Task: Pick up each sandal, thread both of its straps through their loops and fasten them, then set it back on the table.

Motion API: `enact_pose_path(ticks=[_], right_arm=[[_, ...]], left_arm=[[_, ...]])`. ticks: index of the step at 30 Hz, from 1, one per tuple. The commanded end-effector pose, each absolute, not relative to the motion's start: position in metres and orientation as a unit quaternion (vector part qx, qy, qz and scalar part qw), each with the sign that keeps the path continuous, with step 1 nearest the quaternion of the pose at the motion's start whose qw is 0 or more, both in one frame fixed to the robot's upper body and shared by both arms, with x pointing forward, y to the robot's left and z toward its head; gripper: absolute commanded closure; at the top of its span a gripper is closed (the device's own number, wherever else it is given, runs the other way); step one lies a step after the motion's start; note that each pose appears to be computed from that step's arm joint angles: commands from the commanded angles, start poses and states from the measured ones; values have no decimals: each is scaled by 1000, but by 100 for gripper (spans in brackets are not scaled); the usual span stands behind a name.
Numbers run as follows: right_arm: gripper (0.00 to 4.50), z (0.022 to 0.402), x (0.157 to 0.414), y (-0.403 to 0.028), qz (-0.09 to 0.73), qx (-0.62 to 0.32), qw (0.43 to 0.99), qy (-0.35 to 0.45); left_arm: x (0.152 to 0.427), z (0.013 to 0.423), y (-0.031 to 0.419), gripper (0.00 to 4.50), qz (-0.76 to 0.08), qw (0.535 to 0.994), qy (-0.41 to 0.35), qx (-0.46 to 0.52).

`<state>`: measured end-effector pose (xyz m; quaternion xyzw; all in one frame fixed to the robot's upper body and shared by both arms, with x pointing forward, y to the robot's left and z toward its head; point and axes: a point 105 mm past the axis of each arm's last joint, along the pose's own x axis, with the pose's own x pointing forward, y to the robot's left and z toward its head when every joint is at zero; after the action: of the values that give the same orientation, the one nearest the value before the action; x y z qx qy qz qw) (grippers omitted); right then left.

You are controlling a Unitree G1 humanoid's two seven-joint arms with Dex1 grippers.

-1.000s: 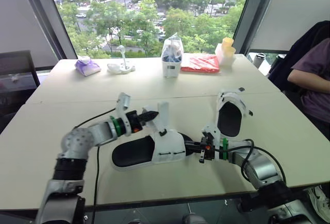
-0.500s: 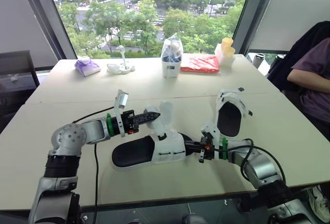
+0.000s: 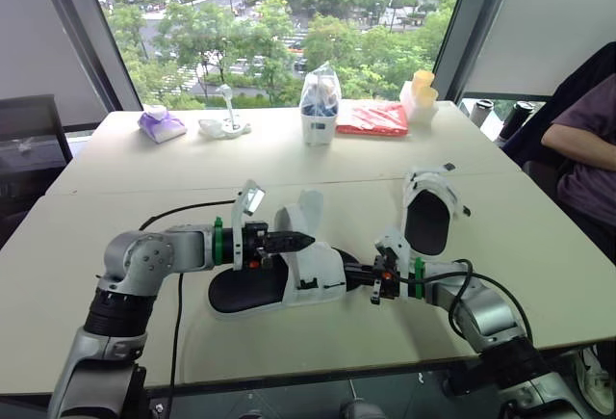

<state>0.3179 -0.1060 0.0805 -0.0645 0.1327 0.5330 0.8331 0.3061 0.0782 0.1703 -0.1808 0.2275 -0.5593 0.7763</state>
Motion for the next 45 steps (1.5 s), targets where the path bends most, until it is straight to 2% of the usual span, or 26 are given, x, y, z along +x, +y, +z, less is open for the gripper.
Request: enact_pose_path(ticks=[1, 26, 33, 44, 45], right_arm=[[450, 50, 317, -117, 498, -66, 842, 198], [450, 49, 317, -116, 494, -60, 845, 198], [450, 49, 318, -117, 492, -60, 846, 197], [450, 47, 319, -115, 495, -59, 843, 200], [450, 47, 319, -115, 496, -59, 843, 200]], left_arm=[[309, 176, 81, 445, -564, 781, 209, -167], [307, 156, 71, 445, -593, 772, 203, -109], [293, 154, 76, 445, -617, 761, 186, -72], [280, 148, 72, 445, -613, 768, 168, -73], [281, 148, 73, 419, -610, 771, 167, -74]])
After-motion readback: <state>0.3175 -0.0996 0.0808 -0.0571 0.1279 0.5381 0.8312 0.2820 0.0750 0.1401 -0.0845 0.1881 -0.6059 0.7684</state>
